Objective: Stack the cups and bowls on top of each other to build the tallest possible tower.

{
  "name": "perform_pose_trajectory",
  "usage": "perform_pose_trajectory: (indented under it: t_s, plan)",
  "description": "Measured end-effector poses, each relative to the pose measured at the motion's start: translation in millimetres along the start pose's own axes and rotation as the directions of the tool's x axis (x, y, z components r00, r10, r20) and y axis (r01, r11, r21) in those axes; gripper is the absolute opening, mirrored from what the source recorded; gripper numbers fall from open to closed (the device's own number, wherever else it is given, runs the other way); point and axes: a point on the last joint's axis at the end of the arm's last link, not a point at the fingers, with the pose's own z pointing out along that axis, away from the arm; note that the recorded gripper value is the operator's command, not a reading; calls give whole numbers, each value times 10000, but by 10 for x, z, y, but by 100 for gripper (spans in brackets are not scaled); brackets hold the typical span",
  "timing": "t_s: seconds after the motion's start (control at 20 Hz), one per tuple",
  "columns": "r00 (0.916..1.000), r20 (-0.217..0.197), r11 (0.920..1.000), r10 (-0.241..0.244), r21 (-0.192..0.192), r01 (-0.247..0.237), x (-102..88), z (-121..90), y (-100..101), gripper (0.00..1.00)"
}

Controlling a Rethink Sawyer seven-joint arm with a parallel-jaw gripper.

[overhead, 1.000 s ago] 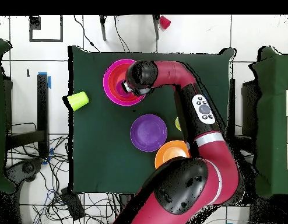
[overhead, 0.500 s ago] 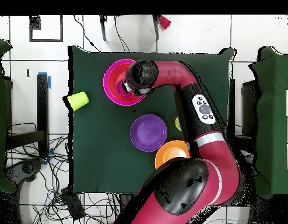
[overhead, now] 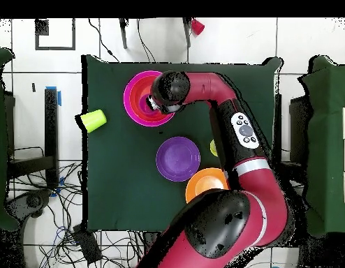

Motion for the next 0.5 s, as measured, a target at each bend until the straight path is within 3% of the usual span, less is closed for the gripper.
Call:
perform_pose_trajectory:
  t_s: [0.5]
  plan:
    - [10000, -28, 10000, 27, -72, -27, 12, 49, 8, 0]
